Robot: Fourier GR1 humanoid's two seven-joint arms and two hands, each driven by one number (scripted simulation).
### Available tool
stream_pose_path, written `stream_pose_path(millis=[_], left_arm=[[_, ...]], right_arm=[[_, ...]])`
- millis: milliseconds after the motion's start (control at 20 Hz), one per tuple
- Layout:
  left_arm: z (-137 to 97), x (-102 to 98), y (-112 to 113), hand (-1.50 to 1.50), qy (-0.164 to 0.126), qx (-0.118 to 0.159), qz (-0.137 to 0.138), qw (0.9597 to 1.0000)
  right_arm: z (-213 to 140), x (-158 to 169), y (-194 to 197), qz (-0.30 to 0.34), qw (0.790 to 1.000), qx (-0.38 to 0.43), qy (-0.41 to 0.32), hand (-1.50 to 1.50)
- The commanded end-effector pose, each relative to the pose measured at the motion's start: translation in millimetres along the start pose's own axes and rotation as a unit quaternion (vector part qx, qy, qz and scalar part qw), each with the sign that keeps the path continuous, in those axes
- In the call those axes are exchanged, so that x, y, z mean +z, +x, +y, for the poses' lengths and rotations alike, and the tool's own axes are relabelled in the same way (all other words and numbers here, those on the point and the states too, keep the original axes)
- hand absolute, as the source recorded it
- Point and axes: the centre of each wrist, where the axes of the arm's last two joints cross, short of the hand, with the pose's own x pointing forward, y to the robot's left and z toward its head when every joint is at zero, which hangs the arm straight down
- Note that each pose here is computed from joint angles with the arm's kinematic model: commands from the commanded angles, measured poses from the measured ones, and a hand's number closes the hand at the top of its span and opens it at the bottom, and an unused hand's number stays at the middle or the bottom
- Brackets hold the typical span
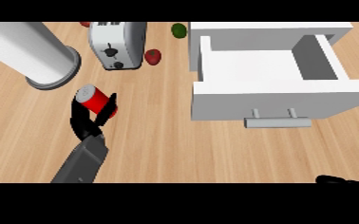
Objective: Pick up the can, place it into the drawer and close the drawer
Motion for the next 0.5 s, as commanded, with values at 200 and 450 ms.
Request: stream_pose_path(millis=[200,450], left_arm=[[-10,-13,8,1.50,-0.038,0.036,-0.029,0.9982],[-31,-1,12,1.50,-0.219,0.016,-0.027,0.9752]], right_arm=[[19,9,-7,-0.013,1.000,0.000,-0.001,-1.50],[3,-8,2,-0.017,1.000,0.014,0.003,-1.50]])
